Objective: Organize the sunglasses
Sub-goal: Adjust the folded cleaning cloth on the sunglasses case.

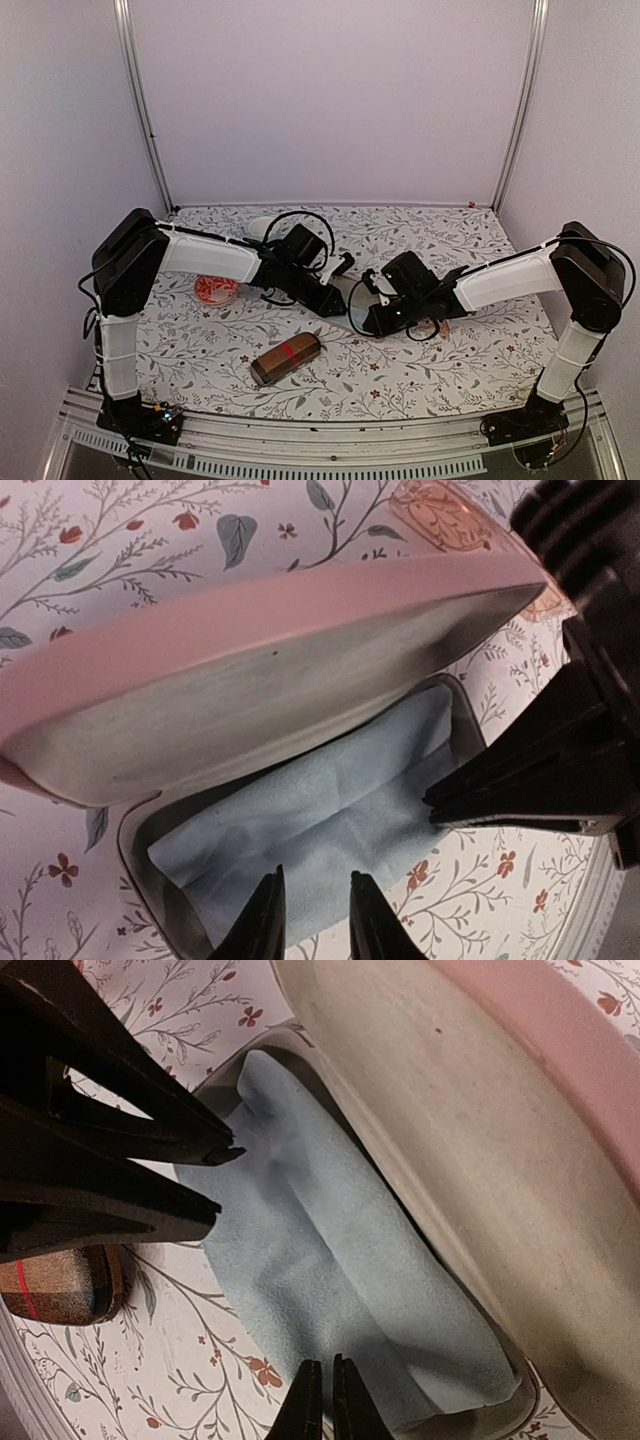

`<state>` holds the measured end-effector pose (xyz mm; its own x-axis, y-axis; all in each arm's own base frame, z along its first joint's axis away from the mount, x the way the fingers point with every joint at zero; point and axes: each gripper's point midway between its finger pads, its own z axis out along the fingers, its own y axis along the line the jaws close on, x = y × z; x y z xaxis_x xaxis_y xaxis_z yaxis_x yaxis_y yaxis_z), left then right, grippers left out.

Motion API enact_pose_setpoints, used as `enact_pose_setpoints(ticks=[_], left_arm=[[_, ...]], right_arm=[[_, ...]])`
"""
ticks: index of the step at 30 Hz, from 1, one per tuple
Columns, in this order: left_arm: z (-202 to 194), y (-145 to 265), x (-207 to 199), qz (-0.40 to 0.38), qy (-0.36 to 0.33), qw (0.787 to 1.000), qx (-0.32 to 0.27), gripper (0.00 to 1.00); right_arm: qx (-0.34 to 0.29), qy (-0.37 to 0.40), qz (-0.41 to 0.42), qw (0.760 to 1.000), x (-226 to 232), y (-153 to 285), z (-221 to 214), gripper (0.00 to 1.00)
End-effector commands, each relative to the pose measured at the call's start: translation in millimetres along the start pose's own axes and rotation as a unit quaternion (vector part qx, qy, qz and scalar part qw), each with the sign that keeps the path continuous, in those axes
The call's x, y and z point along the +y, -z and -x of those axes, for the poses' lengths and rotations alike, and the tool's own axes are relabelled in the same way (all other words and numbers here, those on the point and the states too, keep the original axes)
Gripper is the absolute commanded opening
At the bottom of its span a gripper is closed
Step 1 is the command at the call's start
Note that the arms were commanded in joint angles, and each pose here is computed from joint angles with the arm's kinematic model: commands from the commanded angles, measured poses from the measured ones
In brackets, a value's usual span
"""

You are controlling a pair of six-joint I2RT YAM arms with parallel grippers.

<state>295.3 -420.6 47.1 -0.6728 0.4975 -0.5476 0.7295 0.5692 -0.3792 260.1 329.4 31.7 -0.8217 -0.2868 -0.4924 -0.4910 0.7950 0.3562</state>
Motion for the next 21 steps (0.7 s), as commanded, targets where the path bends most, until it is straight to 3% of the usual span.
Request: enact_pose_setpoints(ticks=[1,21], left_arm=[[-9.4,-12.7,-2.4,-0.009,0.003,1.000,0.006,0.23],[-34.2,-22.2,10.5,0.028,-0.004,0.999,0.041,0.20]], right_arm=[[0.012,-0.006,0.006,1.000,0.8,-6.5,-11.8,0.06],[0.039,-0.007,-0.022,0.999,-6.6,3.7,-24.7,0.14]])
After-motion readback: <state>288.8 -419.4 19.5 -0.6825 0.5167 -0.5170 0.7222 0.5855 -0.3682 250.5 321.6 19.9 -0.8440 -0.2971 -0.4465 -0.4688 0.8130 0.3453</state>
